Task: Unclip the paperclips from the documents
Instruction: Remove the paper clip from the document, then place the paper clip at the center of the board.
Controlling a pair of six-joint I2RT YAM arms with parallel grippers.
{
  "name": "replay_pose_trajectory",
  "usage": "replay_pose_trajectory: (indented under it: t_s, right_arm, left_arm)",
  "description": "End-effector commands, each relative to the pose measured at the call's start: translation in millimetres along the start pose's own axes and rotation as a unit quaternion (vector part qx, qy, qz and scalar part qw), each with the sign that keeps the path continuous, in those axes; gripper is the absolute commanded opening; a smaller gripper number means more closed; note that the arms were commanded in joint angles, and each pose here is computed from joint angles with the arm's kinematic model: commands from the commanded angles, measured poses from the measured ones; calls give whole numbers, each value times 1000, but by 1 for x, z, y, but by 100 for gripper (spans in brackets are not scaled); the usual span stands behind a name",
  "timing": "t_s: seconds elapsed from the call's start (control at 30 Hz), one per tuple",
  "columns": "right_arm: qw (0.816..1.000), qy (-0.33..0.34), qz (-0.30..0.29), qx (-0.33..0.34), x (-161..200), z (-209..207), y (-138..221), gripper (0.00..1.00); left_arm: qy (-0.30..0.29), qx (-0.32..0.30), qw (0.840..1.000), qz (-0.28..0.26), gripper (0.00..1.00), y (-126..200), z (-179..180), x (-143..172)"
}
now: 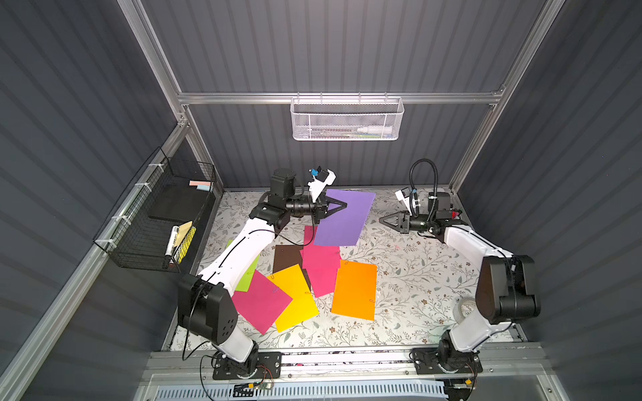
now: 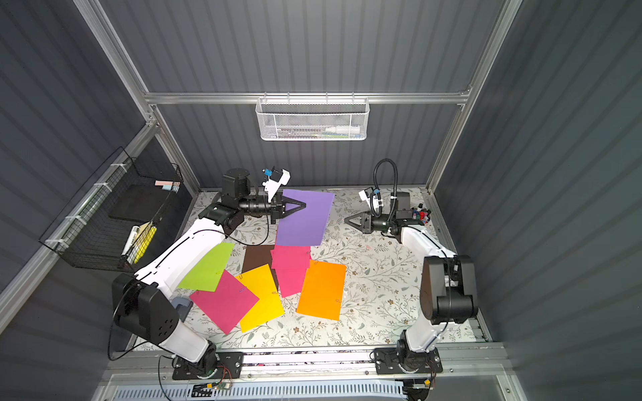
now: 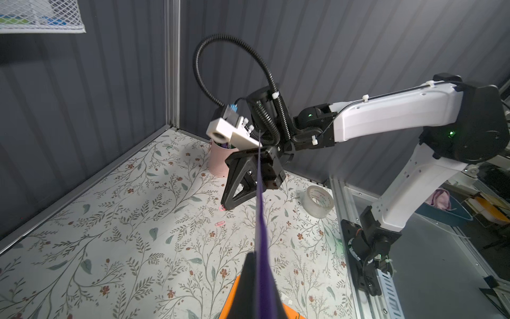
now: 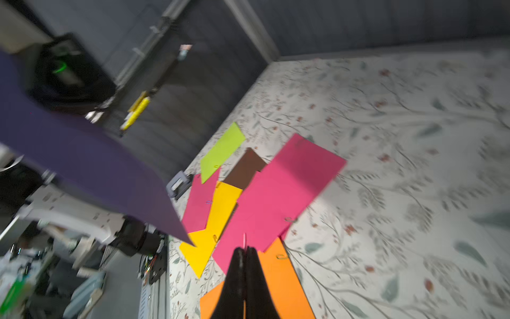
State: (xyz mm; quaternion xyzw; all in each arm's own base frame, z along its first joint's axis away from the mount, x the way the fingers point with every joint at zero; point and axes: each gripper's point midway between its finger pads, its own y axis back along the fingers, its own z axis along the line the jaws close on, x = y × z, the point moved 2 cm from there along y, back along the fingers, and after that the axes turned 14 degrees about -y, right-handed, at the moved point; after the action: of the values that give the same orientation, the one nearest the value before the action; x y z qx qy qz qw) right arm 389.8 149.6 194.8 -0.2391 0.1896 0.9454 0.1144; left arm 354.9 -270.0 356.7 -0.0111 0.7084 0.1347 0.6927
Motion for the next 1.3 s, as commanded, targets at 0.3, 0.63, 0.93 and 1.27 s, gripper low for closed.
replay_pose_trajectory:
  t_s: [0.3, 0.63, 0.93, 1.27]
  right_arm:
    - [932, -258, 17, 252, 61, -127, 10, 2]
    - [911, -288, 33, 293, 73, -148, 15, 25]
    - [906, -274, 33, 321, 70, -142, 23, 52]
    - [919, -243, 30, 309, 58, -114, 20, 59]
  left_arm:
    - [52, -185, 981, -16, 0, 11, 95, 21]
    - [144, -303, 941, -48, 0, 89, 204, 80]
    - [248, -382, 889, -46, 0, 153, 272, 181]
    - [292, -523, 800, 25, 15, 204, 315, 245]
